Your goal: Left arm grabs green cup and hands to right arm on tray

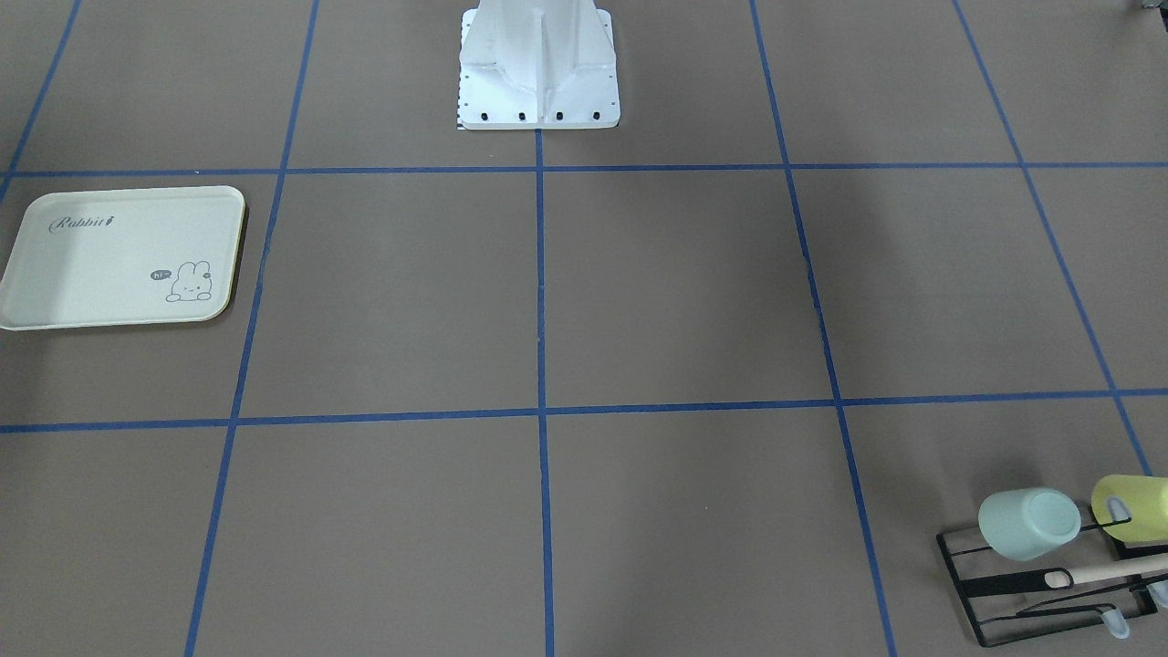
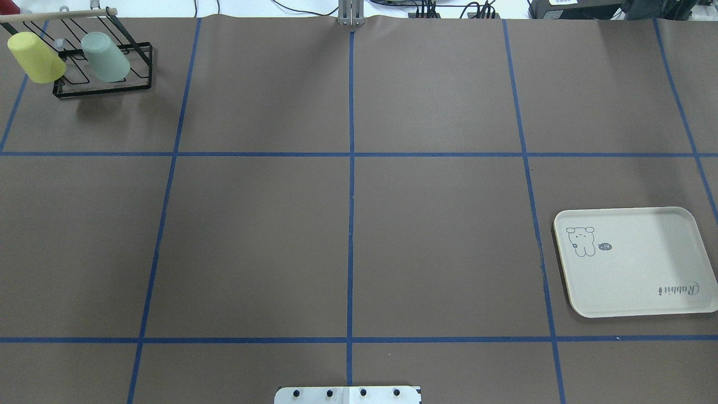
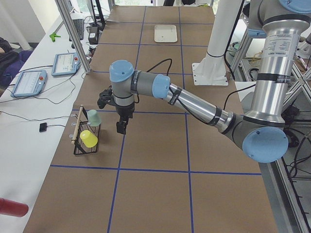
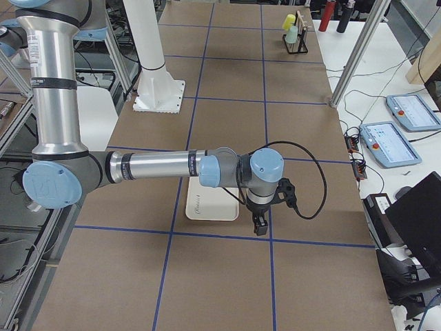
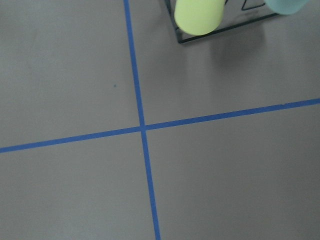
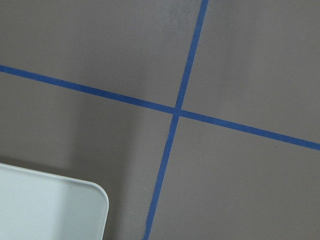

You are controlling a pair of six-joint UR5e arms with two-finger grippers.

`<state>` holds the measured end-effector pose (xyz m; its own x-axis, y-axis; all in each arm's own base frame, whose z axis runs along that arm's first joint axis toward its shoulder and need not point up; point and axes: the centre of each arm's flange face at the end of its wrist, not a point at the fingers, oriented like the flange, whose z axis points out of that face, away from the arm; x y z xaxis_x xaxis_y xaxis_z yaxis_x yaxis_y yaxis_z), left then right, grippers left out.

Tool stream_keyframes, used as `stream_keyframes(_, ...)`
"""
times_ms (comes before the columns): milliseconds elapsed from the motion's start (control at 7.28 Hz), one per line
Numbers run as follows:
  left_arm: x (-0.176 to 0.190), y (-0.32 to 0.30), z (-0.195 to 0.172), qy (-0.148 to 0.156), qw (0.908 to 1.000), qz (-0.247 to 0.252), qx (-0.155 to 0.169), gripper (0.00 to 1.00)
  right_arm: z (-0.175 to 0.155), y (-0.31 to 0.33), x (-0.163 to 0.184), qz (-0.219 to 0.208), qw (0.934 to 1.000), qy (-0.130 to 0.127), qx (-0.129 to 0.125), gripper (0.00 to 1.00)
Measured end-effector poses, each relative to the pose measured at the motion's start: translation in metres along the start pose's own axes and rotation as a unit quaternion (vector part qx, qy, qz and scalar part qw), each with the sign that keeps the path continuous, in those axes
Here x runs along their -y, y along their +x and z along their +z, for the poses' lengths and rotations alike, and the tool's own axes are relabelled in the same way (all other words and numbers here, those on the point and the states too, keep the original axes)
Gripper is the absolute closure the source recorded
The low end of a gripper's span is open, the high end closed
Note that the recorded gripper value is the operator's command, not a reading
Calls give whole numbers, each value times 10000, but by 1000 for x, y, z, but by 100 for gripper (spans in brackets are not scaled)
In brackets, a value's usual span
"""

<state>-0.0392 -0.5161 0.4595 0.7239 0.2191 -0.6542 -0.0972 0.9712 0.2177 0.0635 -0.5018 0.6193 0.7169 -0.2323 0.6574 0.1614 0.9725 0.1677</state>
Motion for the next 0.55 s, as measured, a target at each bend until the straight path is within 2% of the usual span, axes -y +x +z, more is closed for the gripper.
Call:
stream_keyframes(412,38,64,4,270,9995,13,-134,0,1,-5,8,-54,10000,-11,-1,0)
stream_keyframes(549,50,86,18,379,9988,-221,-215,0,0,-8,13,-85,10000,-6,-3,0)
